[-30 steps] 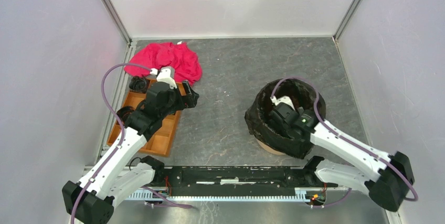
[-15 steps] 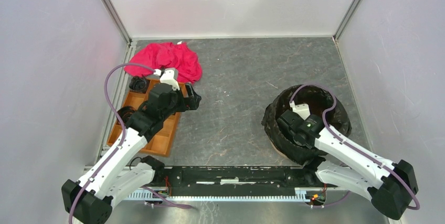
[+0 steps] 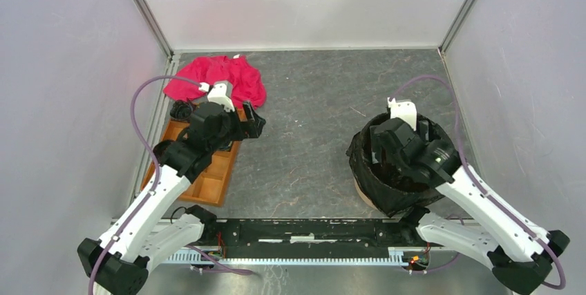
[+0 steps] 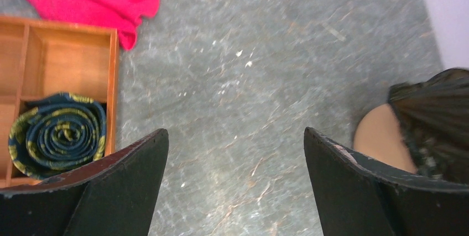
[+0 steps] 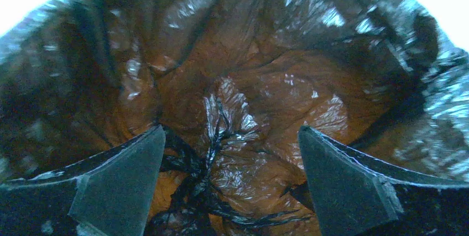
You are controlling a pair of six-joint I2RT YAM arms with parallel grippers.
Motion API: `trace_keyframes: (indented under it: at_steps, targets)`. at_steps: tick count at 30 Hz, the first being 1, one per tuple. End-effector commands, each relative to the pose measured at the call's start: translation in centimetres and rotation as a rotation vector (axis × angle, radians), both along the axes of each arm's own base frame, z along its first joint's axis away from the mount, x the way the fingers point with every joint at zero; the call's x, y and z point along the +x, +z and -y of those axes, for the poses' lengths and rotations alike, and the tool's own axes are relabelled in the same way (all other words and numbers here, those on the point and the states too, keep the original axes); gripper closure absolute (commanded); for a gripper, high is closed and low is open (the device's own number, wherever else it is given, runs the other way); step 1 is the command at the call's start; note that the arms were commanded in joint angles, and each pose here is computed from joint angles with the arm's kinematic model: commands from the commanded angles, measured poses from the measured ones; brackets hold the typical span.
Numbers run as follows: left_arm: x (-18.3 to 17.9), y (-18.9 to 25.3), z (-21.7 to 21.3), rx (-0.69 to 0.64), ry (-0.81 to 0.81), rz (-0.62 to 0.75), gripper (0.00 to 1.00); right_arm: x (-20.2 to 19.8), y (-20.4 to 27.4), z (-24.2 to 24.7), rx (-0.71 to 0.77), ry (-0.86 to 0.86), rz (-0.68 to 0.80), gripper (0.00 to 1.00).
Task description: Put the trash bags into the trash bin
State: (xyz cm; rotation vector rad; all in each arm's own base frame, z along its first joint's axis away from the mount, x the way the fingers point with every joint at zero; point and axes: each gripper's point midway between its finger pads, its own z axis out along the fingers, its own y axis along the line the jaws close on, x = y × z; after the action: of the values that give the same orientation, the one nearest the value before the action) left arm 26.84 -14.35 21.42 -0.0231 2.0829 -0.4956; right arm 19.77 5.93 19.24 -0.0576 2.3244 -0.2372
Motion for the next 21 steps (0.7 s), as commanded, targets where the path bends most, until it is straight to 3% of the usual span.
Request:
trace_keyframes:
  at_steps: [1,7,14,21]
  targets:
    - [0.5,8.3,0.8,-0.078,-0.032,0.162,0.02,0.8,5.9,-0.6,0.081,0.095,0.165,0.02]
    - [0.0,18.7,1.3,-0.141,-0.093,0.372,0.0,0.1,15.2,-2.6,0.252,0.332,0.449,0.02]
    - [-3.2,30.9,-1.2,-0.184,-0.072,0.653,0.0,-1.9,27.5,-0.8,0.269,0.43,0.759,0.02]
    - [-5.3,34.9,-3.7,-0.199,0.002,0.739,0.0,-3.7,34.4,0.7,0.297,0.452,0.982,0.02]
